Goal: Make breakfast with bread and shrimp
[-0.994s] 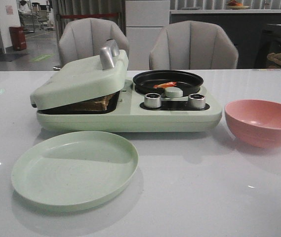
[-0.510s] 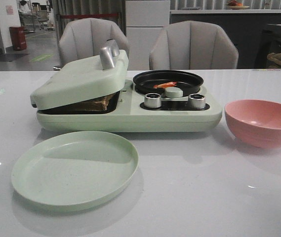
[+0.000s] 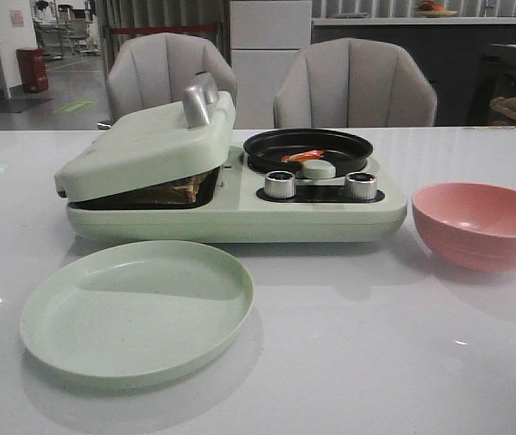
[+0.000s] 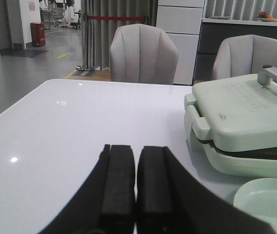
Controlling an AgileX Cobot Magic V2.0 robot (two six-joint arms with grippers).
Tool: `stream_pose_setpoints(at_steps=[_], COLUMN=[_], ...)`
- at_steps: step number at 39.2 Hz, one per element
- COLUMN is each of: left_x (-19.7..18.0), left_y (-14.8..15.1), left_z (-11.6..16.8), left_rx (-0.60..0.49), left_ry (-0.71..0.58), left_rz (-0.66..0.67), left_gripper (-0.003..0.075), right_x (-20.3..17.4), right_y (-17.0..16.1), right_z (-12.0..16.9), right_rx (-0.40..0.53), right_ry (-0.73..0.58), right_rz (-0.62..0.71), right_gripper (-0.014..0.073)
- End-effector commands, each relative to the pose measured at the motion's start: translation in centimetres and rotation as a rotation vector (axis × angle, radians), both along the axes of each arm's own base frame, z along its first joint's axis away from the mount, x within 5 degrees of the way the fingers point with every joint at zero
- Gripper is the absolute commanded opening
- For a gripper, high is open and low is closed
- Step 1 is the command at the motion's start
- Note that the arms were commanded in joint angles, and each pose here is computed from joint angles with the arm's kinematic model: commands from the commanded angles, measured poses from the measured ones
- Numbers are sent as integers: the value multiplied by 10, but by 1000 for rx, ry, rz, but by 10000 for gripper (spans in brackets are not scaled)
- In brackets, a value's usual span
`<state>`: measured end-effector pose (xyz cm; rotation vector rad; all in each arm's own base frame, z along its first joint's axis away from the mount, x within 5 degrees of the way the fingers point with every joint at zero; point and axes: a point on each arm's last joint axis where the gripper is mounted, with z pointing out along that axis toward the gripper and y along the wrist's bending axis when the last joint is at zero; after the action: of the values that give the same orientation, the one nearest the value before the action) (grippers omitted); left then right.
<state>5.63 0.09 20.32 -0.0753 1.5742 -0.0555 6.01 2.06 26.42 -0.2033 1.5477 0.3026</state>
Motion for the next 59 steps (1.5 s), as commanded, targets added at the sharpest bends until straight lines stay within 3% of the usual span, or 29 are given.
stream_pose_setpoints(at_steps=[1, 48, 59], left_x=[-1, -1, -1], left_y=[0, 0, 0], left_z=[1, 1, 1], left_rx=[-7, -7, -7], left_ry=[-73, -73, -73], left_rz=[-5, -5, -5], left_gripper=[114, 114, 114], right_x=[-1, -1, 1], right_y=[-1, -1, -6], right_z=[16, 16, -5], right_rx=[24, 24, -15], right_ry=[-95, -95, -79], right_rz=[-13, -13, -98], right_gripper=[126, 126, 126])
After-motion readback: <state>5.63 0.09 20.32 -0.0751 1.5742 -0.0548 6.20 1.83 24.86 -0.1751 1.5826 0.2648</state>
